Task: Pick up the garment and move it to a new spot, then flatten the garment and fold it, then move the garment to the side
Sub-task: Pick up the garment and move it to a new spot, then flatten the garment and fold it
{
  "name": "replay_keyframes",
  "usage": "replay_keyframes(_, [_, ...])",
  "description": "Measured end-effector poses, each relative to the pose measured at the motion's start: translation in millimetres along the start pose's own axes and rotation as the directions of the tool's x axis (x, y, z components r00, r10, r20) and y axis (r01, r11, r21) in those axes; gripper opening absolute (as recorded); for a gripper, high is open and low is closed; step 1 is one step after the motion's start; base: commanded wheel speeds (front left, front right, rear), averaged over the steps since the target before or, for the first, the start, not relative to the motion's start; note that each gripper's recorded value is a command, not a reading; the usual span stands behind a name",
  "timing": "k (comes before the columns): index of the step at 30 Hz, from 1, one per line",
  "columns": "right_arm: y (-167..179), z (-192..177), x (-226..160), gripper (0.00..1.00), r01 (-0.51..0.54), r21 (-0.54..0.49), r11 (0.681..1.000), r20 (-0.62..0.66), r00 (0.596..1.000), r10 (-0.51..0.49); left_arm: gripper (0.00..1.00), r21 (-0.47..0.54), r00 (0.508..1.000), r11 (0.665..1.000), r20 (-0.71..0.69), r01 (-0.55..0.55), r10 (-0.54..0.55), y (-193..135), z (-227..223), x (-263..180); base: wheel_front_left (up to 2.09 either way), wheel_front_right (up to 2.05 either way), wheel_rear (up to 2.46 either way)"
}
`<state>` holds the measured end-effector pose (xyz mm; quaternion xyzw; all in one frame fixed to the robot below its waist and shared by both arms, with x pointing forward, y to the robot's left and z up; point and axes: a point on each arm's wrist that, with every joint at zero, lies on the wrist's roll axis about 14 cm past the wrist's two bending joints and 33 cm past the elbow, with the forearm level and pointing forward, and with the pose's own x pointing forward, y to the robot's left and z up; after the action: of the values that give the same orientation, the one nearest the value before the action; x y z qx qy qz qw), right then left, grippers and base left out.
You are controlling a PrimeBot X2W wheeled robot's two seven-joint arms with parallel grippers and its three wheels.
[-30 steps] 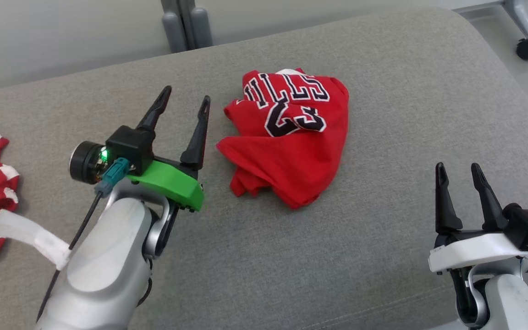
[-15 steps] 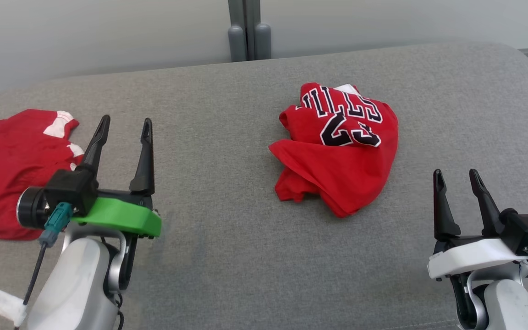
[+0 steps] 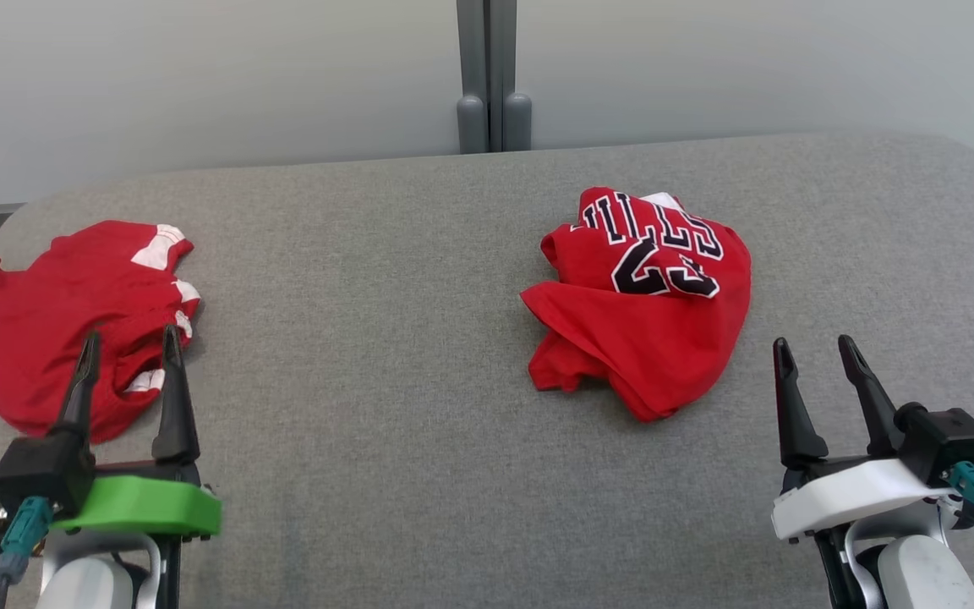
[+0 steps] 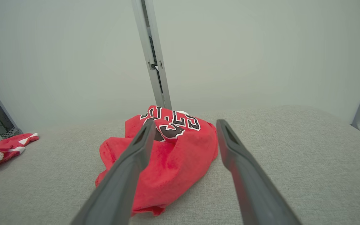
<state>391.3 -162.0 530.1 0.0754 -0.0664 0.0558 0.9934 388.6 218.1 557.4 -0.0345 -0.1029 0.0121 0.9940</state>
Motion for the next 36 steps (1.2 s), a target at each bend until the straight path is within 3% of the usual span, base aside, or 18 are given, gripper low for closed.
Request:
replay_keyframes(16, [13,3,-12,1.00,-0.035,0.001,0.999,-0.009,0.999,0.035,1.00,-0.022,0.997,1.000,-0.078,0.001,-0.003,4,-23,-42,0.00,0.00,0.00])
replay_keyframes(36, [21,1,-17,1.00,-0.057,-0.006,0.998,-0.034,0.998,0.057,1.00,-0.050,0.994,0.999,-0.112,0.009,-0.015,-2,-35,-54,0.00,0.00,0.00])
